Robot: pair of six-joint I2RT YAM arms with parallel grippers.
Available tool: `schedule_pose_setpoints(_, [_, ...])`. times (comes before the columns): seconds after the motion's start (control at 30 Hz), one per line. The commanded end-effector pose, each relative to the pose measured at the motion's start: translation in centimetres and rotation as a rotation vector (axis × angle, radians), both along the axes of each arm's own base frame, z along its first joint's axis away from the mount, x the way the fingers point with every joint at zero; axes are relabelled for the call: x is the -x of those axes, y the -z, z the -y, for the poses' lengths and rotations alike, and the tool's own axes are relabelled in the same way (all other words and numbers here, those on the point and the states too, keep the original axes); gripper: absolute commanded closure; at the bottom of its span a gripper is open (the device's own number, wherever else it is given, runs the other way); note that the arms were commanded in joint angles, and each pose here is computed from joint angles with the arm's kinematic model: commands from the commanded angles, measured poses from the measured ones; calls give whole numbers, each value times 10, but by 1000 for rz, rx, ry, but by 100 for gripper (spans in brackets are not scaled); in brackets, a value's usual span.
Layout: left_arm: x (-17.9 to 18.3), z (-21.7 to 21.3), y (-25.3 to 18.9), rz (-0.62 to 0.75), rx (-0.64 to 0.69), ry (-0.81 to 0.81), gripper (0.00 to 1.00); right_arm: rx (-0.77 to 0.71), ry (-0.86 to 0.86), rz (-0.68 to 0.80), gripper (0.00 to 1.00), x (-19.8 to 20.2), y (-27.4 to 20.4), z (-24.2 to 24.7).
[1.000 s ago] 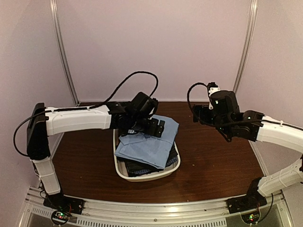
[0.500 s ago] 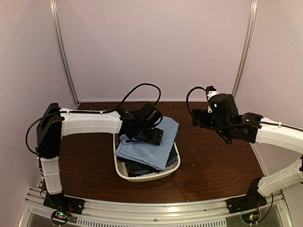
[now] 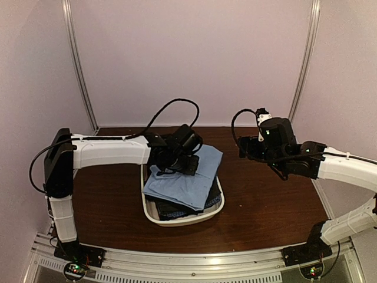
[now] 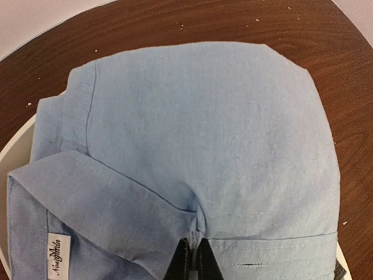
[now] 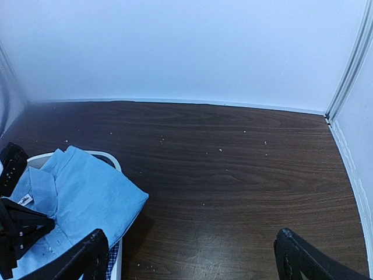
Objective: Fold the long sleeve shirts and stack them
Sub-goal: Pick up the crumpled shirt from the bin, then place the crumpled shirt at the center of the board.
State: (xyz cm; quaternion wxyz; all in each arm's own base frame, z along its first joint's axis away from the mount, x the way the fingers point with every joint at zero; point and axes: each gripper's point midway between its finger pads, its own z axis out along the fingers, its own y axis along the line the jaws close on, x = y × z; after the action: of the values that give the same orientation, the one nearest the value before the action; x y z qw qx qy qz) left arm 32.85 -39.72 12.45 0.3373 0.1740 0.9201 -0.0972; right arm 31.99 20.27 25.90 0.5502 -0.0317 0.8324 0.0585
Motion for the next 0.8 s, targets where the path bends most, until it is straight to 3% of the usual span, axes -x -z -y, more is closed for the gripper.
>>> schedule_pose_setpoints(0.0, [-11, -14, -88, 157, 103, -56, 100, -36, 5, 19, 0, 1, -5, 2])
schedule_pose_setpoints(0.17, [-14, -55, -175, 316, 190, -153, 100, -50, -5, 20, 0, 0, -6, -2])
schedule_pose_setpoints(0.43, [-14, -156, -274, 514, 202, -377, 100, -85, -63, 13, 0, -2, -7, -18])
schedule_pose_setpoints(0.77, [33, -271, -387, 755, 253, -603, 100, -171, -344, -48, 0, 8, -2, -83])
